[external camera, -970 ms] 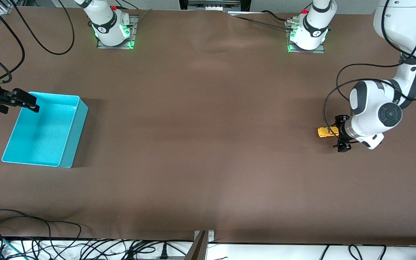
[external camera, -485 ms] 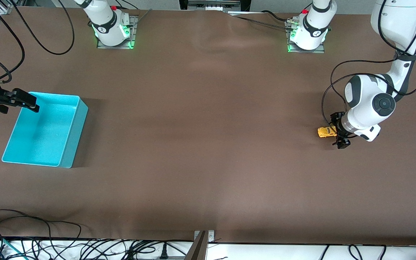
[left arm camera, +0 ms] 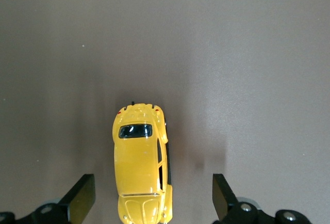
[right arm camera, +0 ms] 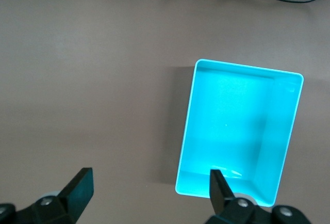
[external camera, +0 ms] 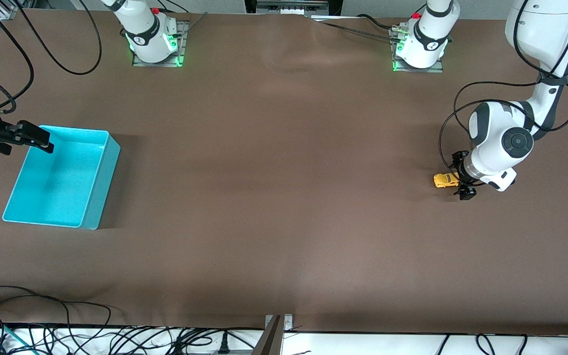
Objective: Wind up and store yellow beetle car
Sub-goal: 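Close the left gripper on the yellow car's body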
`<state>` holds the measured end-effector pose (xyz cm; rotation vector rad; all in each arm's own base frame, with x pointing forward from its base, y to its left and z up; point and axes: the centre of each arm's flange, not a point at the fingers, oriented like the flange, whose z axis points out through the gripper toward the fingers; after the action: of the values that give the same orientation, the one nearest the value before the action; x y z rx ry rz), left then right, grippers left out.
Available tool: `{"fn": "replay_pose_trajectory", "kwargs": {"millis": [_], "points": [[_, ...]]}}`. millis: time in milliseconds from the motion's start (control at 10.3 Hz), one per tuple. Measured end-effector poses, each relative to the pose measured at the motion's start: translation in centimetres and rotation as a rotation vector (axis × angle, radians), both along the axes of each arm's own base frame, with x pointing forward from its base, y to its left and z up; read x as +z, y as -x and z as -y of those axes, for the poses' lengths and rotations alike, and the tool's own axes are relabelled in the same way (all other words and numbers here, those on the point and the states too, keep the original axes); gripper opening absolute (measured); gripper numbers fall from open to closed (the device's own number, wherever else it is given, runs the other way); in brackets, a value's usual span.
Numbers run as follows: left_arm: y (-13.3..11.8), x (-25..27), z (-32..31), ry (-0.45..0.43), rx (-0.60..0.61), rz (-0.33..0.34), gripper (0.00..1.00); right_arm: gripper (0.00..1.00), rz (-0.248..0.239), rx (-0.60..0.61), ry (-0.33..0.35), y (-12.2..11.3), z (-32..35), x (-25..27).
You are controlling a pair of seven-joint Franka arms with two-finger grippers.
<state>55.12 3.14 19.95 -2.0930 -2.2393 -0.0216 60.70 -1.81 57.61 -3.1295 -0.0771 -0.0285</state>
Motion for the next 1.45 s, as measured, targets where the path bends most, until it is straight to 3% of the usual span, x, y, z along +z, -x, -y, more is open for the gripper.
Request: {"fn": "replay_pose_trajectory", "kwargs": {"millis": [388, 679, 970, 1067, 1455], "points": [[0.58, -0.89, 0.05, 0.001, -0.002, 0.011, 0.99, 1.00, 0.001, 0.000, 0.000, -0.01, 0.00, 0.01], [0.62, -1.11, 0.06, 0.001, -0.003, 0.010, 0.92, 1.00, 0.001, 0.000, 0.000, -0.02, 0.00, 0.01], [0.55, -0.86, 0.05, 0.001, -0.003, 0.014, 0.48, 1.00, 0.002, 0.000, 0.000, -0.02, 0.00, 0.02], [0.49, -0.64, 0.06, 0.001, -0.004, 0.019, 0.44, 1.00, 0.002, 0.000, 0.000, -0.02, 0.00, 0.02], [0.19, -0.31, 1.01, -0.007, -0.041, 0.022, 0.44, 1.00, 0.002, 0.000, 0.000, -0.02, 0.00, 0.03]]}}
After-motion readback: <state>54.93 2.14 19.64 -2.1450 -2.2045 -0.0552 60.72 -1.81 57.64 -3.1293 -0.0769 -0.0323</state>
